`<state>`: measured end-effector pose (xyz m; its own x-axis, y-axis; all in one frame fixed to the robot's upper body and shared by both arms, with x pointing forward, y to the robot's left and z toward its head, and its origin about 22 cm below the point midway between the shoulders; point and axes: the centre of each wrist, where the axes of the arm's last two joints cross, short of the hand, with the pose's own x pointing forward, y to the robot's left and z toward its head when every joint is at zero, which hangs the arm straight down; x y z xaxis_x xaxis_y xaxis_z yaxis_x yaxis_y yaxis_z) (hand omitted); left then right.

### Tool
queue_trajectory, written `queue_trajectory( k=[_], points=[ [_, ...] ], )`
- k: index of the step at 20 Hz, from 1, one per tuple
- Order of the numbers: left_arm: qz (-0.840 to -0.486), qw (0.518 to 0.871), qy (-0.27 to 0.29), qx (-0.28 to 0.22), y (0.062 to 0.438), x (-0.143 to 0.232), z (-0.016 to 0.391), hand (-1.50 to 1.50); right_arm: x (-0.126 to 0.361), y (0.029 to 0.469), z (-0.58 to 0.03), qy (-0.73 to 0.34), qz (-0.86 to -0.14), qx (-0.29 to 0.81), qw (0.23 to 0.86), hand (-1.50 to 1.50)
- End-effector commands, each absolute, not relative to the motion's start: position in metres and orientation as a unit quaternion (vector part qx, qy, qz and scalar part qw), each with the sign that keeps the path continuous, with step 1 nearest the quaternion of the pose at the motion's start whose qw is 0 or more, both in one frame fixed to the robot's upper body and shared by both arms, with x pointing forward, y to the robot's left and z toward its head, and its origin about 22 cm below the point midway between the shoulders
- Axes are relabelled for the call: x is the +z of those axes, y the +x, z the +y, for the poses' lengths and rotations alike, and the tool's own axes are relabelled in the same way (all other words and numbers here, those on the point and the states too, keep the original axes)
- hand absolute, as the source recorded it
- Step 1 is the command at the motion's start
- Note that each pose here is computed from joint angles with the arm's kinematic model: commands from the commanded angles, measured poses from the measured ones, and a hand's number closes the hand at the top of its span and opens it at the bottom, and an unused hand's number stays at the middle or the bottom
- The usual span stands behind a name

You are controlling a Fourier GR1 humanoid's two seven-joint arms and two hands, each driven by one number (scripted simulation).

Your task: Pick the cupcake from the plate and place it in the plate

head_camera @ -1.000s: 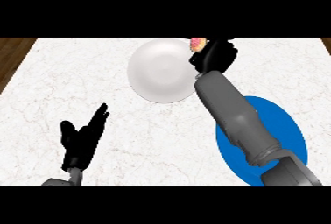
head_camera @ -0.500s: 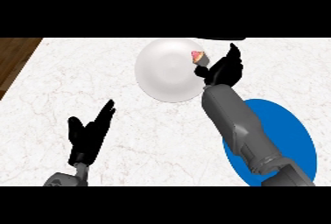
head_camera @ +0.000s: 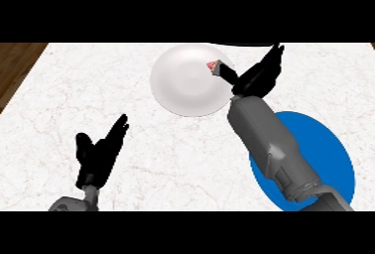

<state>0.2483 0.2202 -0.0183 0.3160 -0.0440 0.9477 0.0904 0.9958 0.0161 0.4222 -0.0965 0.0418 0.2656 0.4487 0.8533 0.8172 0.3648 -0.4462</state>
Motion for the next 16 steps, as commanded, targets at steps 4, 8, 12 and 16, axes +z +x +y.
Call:
queue_trajectory(
  k=[4, 8, 12, 16],
  points=[
    [-0.558, 0.829, -0.013, -0.032, 0.24, -0.033, 0.233, 0.0, 0.039, 0.395, -0.08, -0.454, -0.627, -0.241, 0.586, -1.5],
    [-0.562, 0.827, -0.015, -0.016, 0.244, -0.027, 0.228, 0.0, 0.025, 0.362, -0.062, -0.406, -0.646, -0.216, 0.61, -1.5],
    [-0.559, 0.829, 0.001, -0.017, 0.247, -0.038, 0.234, 0.0, 0.002, 0.32, -0.048, -0.369, -0.657, -0.175, 0.633, -1.5],
    [-0.553, 0.833, -0.002, -0.006, 0.242, -0.041, 0.239, 0.0, -0.015, 0.299, -0.041, -0.362, -0.66, -0.14, 0.643, -1.5]
  ],
)
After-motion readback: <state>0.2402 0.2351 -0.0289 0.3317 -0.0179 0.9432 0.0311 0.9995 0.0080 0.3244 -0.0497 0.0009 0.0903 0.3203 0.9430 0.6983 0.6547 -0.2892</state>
